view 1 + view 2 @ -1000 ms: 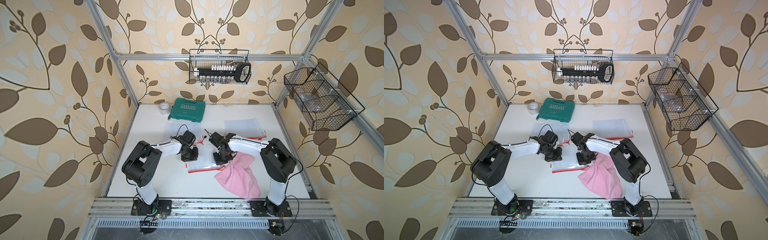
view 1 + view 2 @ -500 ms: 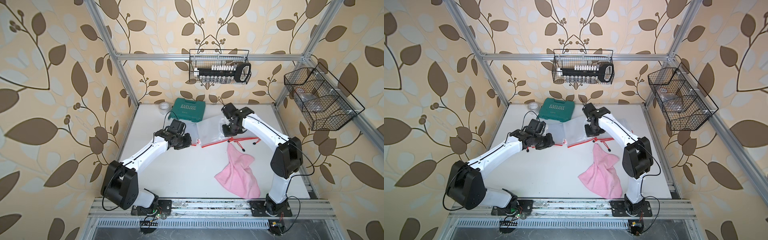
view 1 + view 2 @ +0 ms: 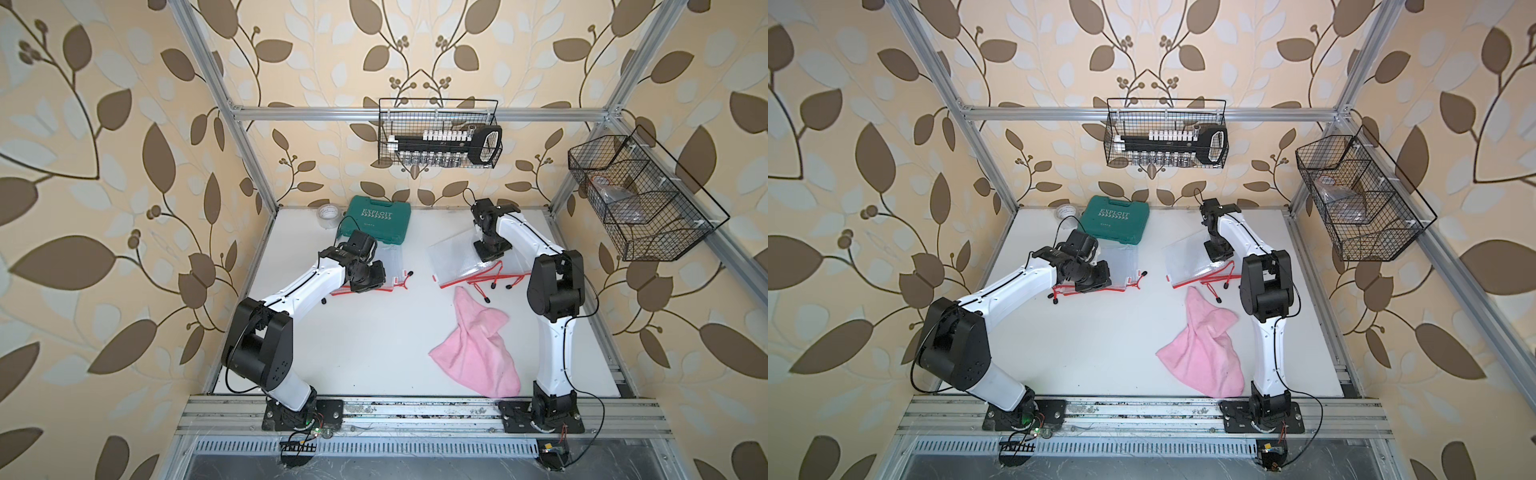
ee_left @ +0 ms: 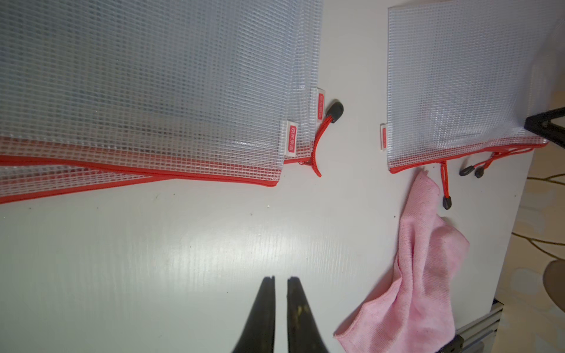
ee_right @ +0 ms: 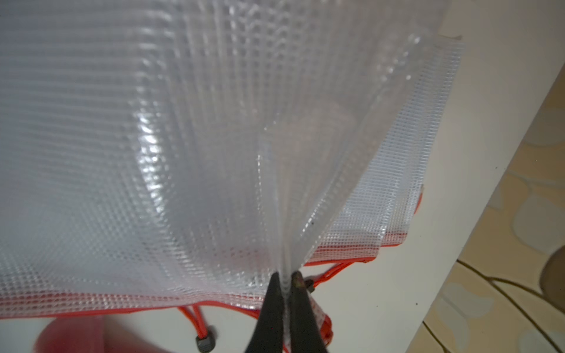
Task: Wipe the document bag
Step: Place the document bag.
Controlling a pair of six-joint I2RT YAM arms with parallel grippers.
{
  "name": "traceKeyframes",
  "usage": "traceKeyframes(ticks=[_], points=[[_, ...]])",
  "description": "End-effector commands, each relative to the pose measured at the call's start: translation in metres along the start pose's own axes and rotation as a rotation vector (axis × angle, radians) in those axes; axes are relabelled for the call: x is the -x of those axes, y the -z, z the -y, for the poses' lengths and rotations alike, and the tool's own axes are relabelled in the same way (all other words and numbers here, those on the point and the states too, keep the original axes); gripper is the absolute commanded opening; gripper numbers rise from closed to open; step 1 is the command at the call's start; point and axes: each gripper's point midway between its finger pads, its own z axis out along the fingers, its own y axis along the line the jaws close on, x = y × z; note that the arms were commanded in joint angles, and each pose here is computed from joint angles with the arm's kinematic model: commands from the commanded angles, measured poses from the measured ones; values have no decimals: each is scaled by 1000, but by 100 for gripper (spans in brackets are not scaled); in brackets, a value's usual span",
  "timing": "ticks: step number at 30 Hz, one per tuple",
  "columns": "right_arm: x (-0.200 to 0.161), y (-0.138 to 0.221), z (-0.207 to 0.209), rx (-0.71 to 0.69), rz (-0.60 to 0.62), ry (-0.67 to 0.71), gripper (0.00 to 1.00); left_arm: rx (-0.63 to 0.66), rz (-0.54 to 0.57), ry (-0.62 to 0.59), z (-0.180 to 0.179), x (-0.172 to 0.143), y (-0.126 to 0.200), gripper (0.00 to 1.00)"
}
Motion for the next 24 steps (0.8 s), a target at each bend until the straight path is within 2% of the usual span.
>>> traceKeyframes(ticks=[1,17,18,20,21,24], points=[[12,-1,30,-61,17,20,0,-16,14,-27,5,15,5,12],[-9,-49,39,-100,-109,53,0,1,22,34,-19,40,0,13],[-9,-49,40,-105,-108,51,4,2,22,40,-22,41,1,13],[-9,-50,41,-115,-110,45,34,2,22,50,-26,42,1,14],[-10,-50,42,-120,-112,41,44,0,23,56,-28,42,2,15],[-11,-47,44,-128,-110,22,63,0,28,66,-33,44,4,17]])
